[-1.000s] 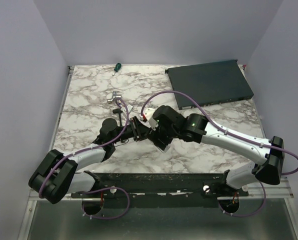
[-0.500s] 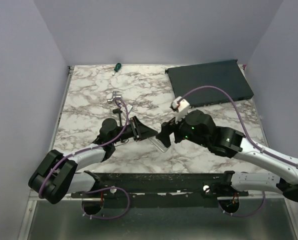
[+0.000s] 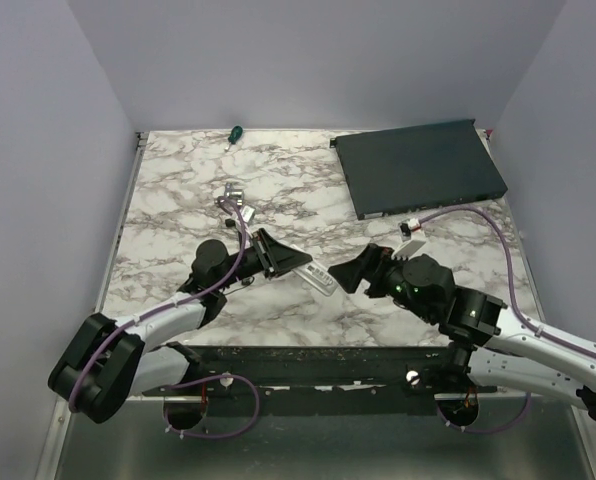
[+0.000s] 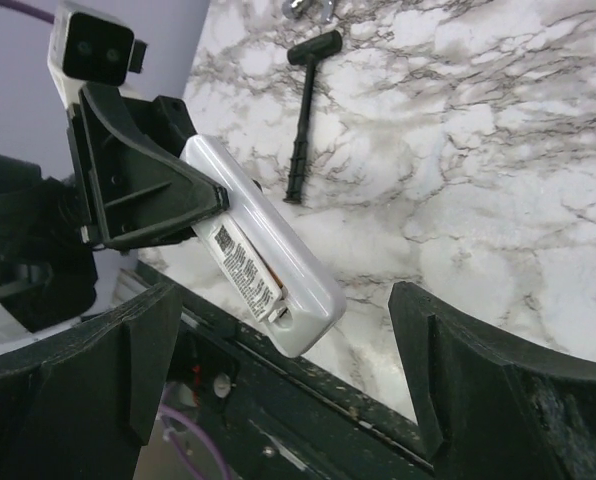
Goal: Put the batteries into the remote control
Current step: Load the battery cover into the remote control.
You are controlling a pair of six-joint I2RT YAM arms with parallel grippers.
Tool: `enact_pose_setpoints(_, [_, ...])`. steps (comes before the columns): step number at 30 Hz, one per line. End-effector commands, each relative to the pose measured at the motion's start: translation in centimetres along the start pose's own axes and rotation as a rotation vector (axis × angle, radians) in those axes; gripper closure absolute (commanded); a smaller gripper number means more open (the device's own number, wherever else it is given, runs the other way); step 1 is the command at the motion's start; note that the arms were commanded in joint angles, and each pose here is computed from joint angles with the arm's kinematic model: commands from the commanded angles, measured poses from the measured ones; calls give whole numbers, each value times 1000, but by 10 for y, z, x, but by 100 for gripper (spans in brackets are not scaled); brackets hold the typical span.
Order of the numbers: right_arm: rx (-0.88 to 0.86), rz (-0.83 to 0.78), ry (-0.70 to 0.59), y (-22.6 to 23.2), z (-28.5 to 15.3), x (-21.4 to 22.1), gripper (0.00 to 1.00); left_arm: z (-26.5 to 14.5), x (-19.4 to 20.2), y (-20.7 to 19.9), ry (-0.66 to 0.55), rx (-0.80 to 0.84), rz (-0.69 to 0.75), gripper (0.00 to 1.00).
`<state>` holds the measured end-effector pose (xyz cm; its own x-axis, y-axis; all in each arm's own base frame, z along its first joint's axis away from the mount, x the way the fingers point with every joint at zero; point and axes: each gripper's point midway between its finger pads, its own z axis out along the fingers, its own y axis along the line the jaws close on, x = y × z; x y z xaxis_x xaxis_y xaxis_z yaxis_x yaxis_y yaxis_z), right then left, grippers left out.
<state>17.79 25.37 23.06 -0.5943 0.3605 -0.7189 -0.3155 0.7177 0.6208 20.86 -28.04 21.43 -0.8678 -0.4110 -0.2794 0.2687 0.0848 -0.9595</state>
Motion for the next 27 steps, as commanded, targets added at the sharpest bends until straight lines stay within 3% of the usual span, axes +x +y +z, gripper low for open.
enact_pose_setpoints(1, [-25, 214, -75, 1, -1, -8, 7, -4, -10, -13, -64, 34, 18, 100])
enact_pose_setpoints(15, [-193, 391, -67, 13, 2, -7, 12, -6, -11, -15, -74, 31, 14, 100])
enact_pose_setpoints(27, [-217, 434, 61, 7, 20, 10, 15, -6, -15, -18, -94, 32, 20, 100])
